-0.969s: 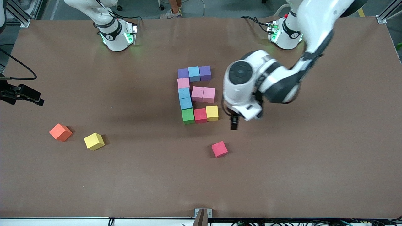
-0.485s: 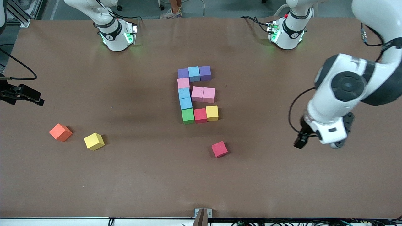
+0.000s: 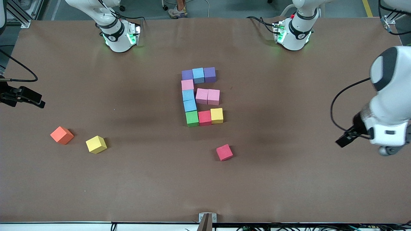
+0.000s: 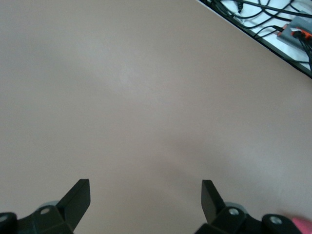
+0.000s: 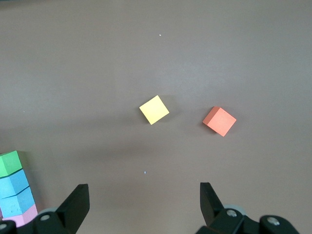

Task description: Arrange 11 blocks into digit 3

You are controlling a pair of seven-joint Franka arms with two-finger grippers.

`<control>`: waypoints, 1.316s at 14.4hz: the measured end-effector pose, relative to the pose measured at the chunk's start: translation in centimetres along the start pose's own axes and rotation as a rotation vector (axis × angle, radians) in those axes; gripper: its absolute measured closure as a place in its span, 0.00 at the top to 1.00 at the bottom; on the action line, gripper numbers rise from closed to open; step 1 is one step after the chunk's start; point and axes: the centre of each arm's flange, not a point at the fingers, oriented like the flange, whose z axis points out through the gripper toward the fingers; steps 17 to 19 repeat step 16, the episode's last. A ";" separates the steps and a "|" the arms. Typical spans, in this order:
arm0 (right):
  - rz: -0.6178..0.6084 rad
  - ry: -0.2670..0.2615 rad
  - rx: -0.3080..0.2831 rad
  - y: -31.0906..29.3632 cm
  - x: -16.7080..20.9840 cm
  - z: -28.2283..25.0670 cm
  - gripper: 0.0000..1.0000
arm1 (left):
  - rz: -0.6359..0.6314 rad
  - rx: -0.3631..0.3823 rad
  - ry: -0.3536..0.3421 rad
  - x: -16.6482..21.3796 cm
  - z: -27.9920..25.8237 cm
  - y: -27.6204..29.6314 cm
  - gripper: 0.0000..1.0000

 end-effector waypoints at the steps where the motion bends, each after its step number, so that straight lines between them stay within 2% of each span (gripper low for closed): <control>1: 0.000 0.000 0.000 0.0 0.0 0.0 1.00 | 0.047 -0.008 -0.021 0.2 -1.8 -2.1 1.00; 4: 0.001 0.000 0.000 0.1 0.0 0.0 1.00 | 0.152 -0.048 -0.065 -1.1 -8.5 -8.0 1.00; 7: 0.002 0.000 0.000 0.1 0.0 0.0 1.00 | 0.277 -0.073 -0.058 -3.8 -12.6 -9.0 1.00; 11: 0.001 0.000 0.000 0.1 0.0 0.0 1.00 | 0.385 -0.081 -0.054 -5.5 -13.4 -7.7 1.00; 19: -0.001 -0.004 0.000 -0.1 -0.1 0.0 1.00 | 0.387 -0.079 -0.059 -5.0 -12.8 -7.9 1.00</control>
